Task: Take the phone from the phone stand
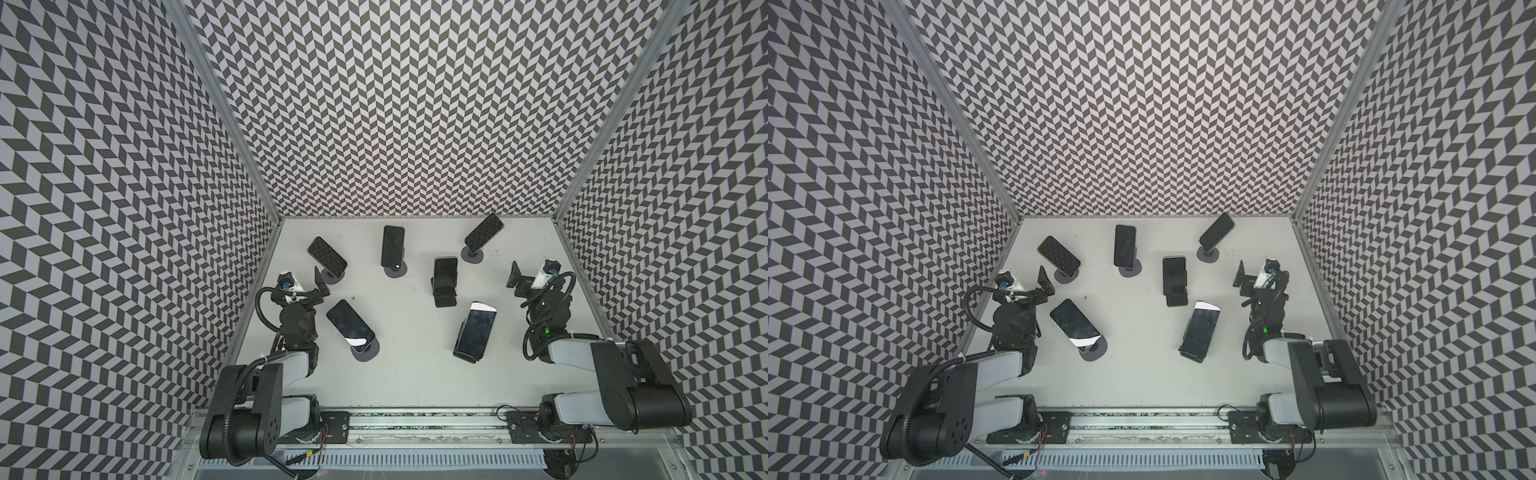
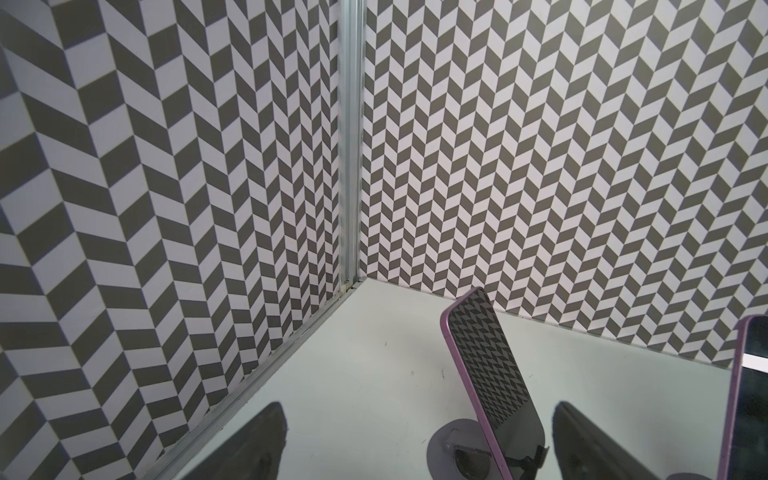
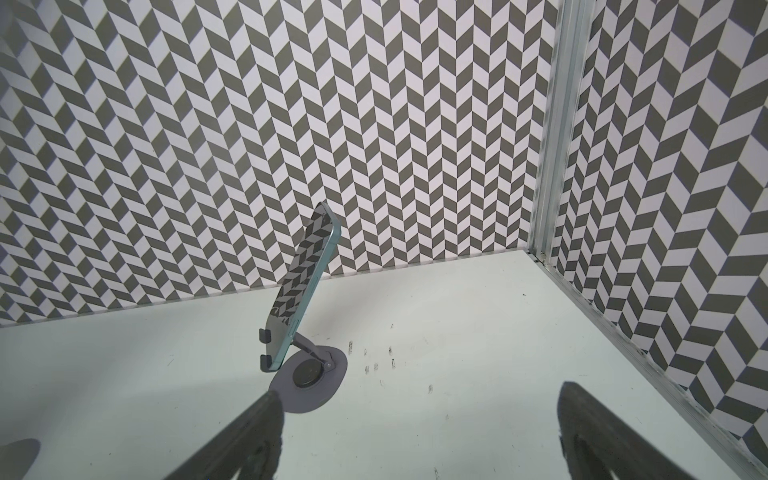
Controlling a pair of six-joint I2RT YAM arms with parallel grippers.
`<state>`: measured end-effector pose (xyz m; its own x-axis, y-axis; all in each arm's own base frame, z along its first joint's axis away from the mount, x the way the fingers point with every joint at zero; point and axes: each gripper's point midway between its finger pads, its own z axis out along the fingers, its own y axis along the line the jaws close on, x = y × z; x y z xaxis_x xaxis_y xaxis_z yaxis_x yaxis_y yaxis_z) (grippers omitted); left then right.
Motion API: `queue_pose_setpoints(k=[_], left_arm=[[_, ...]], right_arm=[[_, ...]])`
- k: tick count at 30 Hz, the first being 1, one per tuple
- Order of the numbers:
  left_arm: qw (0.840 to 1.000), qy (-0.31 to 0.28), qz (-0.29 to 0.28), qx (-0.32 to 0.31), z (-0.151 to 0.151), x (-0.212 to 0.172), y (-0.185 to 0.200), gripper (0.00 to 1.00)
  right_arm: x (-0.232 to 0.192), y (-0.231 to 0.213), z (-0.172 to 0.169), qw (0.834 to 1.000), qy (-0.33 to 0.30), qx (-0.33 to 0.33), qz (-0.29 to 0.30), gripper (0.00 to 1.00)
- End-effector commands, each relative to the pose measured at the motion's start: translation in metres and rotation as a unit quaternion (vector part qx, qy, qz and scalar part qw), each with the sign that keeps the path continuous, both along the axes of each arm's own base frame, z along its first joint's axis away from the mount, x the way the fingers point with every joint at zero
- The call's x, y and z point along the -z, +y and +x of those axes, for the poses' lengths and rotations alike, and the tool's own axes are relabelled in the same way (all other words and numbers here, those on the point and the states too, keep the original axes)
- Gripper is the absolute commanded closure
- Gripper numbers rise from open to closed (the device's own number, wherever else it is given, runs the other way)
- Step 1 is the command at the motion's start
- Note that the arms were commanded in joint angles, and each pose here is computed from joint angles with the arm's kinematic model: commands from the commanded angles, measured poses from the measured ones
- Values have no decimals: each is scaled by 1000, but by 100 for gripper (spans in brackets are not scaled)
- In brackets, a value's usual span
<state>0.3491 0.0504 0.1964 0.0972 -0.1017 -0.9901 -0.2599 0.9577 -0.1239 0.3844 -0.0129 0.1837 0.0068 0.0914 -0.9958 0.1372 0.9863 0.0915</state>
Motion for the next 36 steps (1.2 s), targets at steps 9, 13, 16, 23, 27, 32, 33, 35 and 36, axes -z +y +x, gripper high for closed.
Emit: queue_pose_setpoints(k=[9, 13, 16, 23, 27, 32, 33, 35, 36], left_arm=[[998, 3, -17, -55, 14, -30, 21, 0], [995, 23, -24, -91, 19, -39, 34, 0], [995, 32, -23, -93, 27, -54, 35, 1], [997, 23, -26, -73, 41, -99, 29, 5], [998, 15, -22, -52, 42, -133, 17, 7], [1000, 17, 0, 7, 38, -168, -15, 8], [1000, 18, 2, 20, 36, -175, -21, 8], [999, 25, 3, 42, 32, -184, -33, 9], [998, 28, 5, 53, 29, -190, -41, 10]], right_arm=[[-50, 3, 11, 999, -43, -7, 0, 0], [-61, 6, 21, 999, -36, -16, 2, 0], [-71, 8, 28, 999, -30, -19, 8, 0], [-100, 22, 48, 998, -7, -58, 27, 2], [-121, 39, 58, 993, 16, -104, 61, 4], [-149, 68, 61, 980, 43, -170, 97, 7], [-155, 73, 60, 977, 48, -180, 103, 8], [-166, 84, 57, 973, 56, -195, 110, 8], [-171, 91, 54, 970, 60, -206, 115, 9]])
